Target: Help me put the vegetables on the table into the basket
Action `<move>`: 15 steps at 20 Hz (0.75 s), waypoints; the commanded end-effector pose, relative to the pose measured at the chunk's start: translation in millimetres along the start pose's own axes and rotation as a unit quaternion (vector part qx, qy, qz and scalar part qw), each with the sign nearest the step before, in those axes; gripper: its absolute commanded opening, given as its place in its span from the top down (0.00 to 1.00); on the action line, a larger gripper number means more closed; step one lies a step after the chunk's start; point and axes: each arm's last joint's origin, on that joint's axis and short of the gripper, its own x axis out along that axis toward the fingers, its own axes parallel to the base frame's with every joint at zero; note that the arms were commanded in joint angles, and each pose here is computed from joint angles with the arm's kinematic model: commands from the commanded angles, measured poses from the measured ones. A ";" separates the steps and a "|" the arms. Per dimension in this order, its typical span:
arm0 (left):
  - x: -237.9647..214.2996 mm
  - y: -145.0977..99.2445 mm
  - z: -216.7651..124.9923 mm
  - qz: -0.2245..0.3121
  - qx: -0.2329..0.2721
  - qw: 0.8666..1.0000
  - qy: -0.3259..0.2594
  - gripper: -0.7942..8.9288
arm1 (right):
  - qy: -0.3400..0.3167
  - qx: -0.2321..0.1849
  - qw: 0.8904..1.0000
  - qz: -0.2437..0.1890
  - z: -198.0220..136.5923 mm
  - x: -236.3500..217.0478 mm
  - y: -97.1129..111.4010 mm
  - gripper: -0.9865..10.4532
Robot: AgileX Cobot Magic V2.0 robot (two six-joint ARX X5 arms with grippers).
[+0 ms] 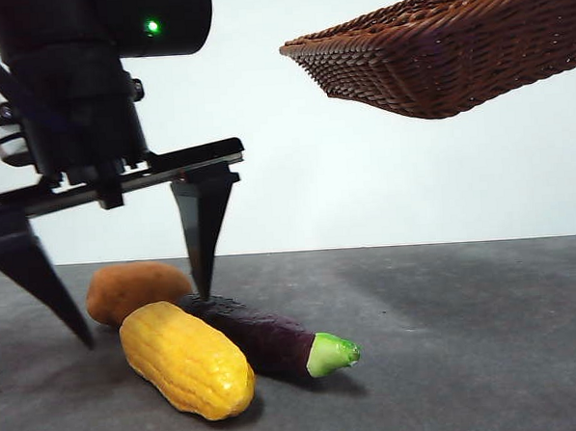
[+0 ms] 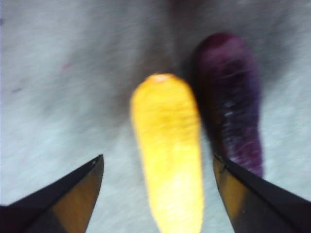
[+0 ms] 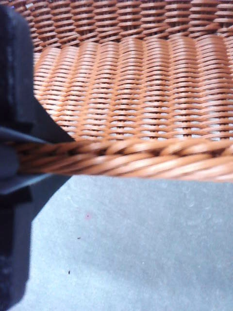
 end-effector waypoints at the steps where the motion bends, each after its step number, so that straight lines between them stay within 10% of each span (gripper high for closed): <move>1: 6.8 -1.0 -0.8 0.006 0.001 1.000 0.009 0.53 | 0.000 -0.002 1.000 0.005 -2.3 -4.9 2.0 0.92; 6: 16.5 0.5 -1.6 0.032 0.002 0.999 0.015 0.54 | 0.001 -0.002 1.000 0.005 -2.4 -4.8 2.0 0.92; 15: 16.3 4.4 -1.2 0.057 0.096 0.994 -0.001 0.93 | 0.002 -0.002 1.000 0.005 -2.7 -4.6 2.0 0.92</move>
